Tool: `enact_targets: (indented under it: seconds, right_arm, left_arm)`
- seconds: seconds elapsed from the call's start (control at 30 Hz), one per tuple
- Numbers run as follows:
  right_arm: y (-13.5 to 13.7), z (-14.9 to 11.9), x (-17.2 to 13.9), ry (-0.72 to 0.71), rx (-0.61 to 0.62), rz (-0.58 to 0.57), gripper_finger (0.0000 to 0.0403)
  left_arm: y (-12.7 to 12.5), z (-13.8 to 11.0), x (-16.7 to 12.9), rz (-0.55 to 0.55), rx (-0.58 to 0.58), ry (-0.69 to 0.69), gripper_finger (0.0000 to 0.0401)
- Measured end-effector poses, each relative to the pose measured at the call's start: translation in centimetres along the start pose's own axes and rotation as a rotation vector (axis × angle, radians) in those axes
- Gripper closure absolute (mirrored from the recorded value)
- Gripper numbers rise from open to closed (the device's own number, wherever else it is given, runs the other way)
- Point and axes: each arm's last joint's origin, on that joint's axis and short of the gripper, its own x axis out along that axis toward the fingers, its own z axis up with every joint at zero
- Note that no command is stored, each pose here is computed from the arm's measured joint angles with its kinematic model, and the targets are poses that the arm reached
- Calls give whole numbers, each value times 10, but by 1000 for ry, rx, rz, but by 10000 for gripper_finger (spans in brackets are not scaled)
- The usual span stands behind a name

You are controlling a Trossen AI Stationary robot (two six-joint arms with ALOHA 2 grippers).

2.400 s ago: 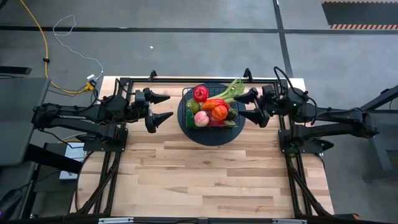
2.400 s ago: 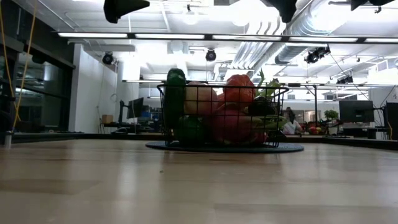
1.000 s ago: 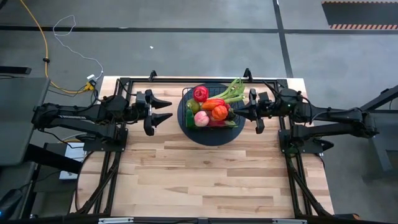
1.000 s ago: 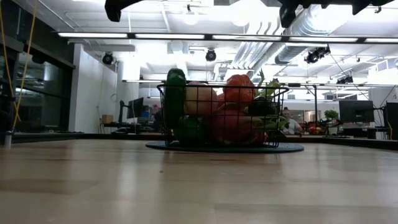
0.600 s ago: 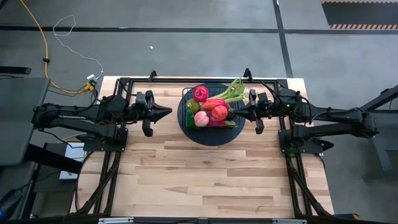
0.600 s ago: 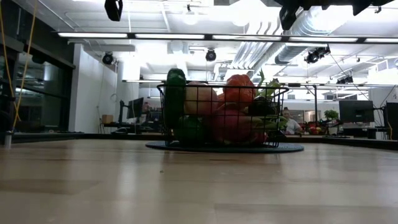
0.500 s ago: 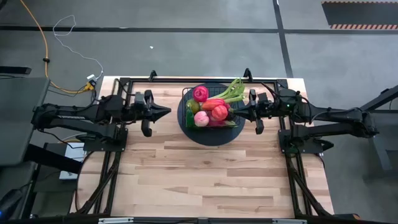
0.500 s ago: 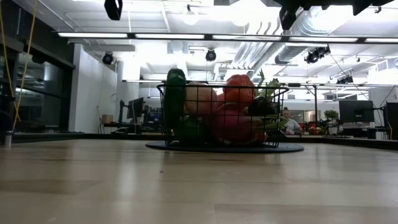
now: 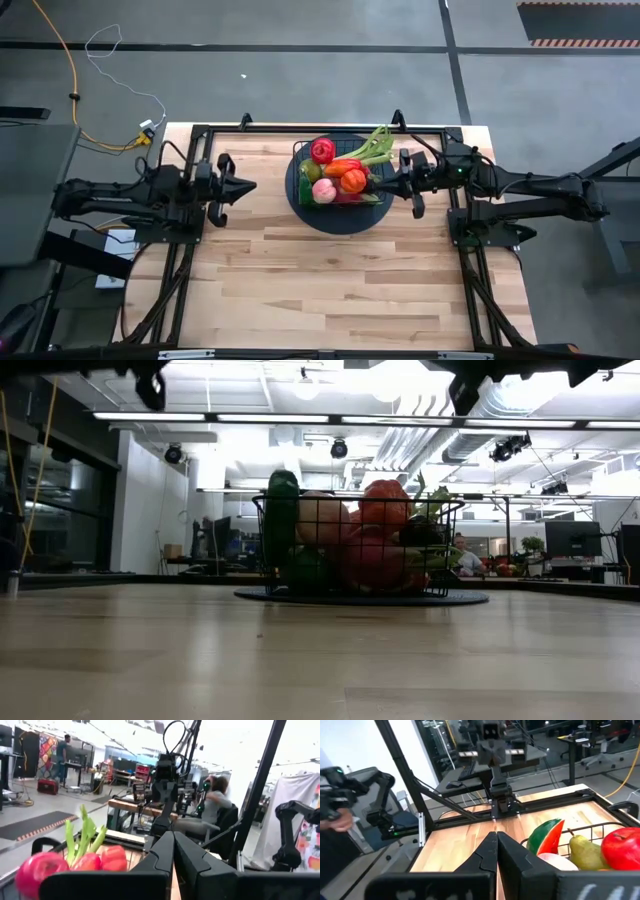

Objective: Build produce basket
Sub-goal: Return to home position

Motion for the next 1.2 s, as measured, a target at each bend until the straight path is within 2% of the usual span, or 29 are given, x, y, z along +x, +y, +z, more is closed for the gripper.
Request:
enact_targets:
  seconds: [0.23,0.4,0.57,0.87,0.93,1.07,1.2]
  right_arm:
    - [1,0,0,7,20,30,403]
    - [1,0,0,8,20,30,403]
    - [1,0,0,8,56,30,403]
    - [1,0,0,9,108,30,403]
    - [1,0,0,9,107,30,403]
    - [1,0,0,9,106,30,403]
    - [1,0,0,9,105,33,403]
  left_arm:
    - [11,-40,-27,43,-33,-5,401]
    - [13,-45,-43,68,-32,38,401]
    - [14,-43,-55,60,-34,-15,401]
    - [21,-83,-50,60,-59,3,401]
    - [22,-85,-50,67,-54,13,401]
    - [25,-93,-51,100,-6,96,401]
    - [25,-96,-51,63,65,140,401]
